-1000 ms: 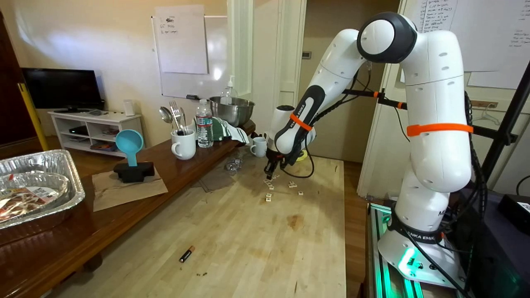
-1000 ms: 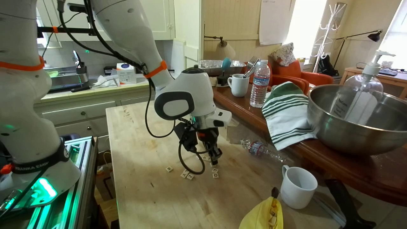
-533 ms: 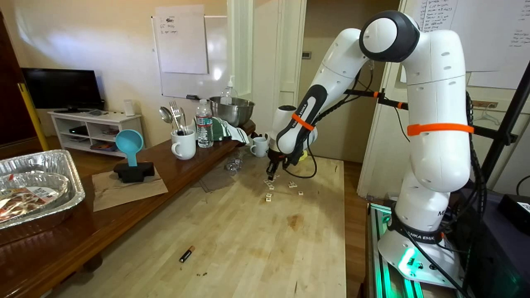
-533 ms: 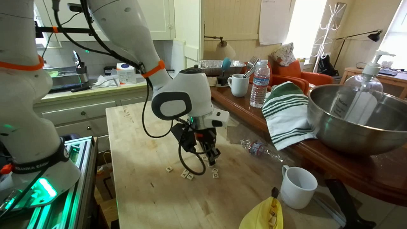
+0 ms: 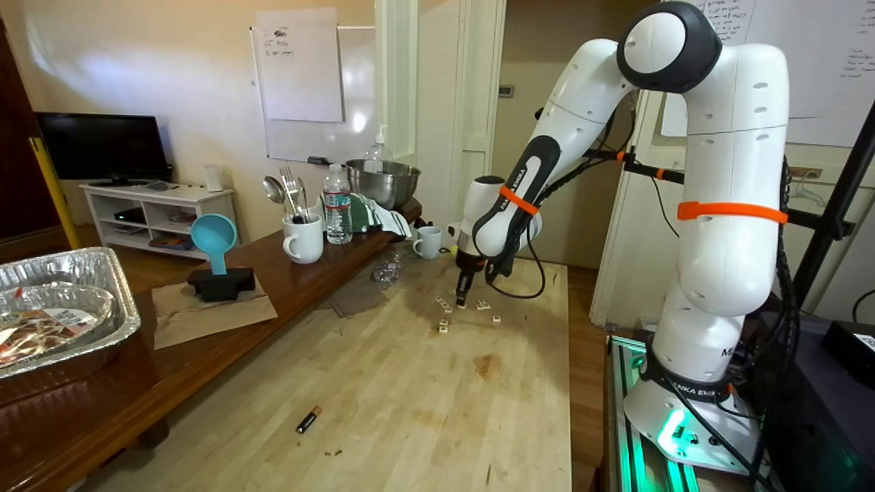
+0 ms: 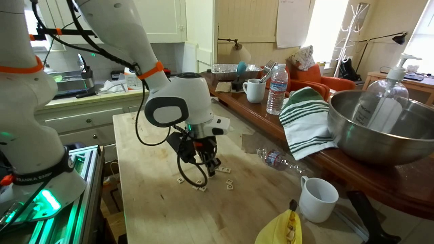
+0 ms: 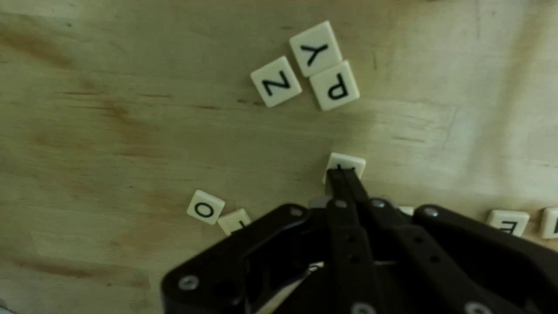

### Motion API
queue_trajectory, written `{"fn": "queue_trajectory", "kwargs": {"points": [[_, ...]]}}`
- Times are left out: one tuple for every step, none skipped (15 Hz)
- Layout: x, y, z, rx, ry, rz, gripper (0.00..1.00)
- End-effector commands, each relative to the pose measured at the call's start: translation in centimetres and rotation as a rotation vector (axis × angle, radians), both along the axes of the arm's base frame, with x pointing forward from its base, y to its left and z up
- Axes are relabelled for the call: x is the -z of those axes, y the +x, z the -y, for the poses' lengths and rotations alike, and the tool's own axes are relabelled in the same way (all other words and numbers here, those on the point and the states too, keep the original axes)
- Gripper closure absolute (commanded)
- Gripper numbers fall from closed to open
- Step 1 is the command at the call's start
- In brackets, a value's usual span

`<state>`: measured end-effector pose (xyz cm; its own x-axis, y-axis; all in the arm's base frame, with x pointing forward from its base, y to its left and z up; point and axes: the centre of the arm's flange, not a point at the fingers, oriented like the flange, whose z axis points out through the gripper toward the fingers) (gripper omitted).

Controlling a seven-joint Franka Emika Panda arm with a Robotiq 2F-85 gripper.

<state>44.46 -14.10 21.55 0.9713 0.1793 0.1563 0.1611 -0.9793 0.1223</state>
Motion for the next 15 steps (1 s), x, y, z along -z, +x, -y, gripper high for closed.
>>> {"fn": "queue_trajectory", "kwargs": {"points": [[1.8,-2.7,-1.6,-0.062,0.019,-0.036,1.00],[1.8,-2.7,-1.9,-0.078,0.020,-0.037,1.00],[1.9,-2.4,-2.3,-0.091,0.017,-0.037,1.00],[2.0,-2.2,-2.7,-0.103,0.015,-0.033,1.00],[2.1,-1.8,-3.0,-0.114,0.014,-0.032,1.00],[2.1,-1.5,-3.3,-0.123,0.013,-0.030,1.00],[2.2,-1.2,-3.6,-0.130,0.014,-0.029,1.00],[2.2,-0.9,-4.0,-0.137,0.015,-0.027,1.00],[2.2,-0.7,-4.4,-0.145,0.016,-0.023,1.00],[2.2,-0.5,-4.8,-0.153,0.020,-0.021,1.00],[2.2,-0.3,-5.1,-0.162,0.022,-0.020,1.00],[2.2,-0.2,-5.5,-0.170,0.021,-0.016,1.00],[2.2,0.0,-5.8,-0.179,0.023,-0.014,1.00],[2.3,0.1,-6.1,-0.187,0.024,-0.012,1.00],[2.3,0.3,-6.3,-0.193,0.021,-0.007,1.00]]}}
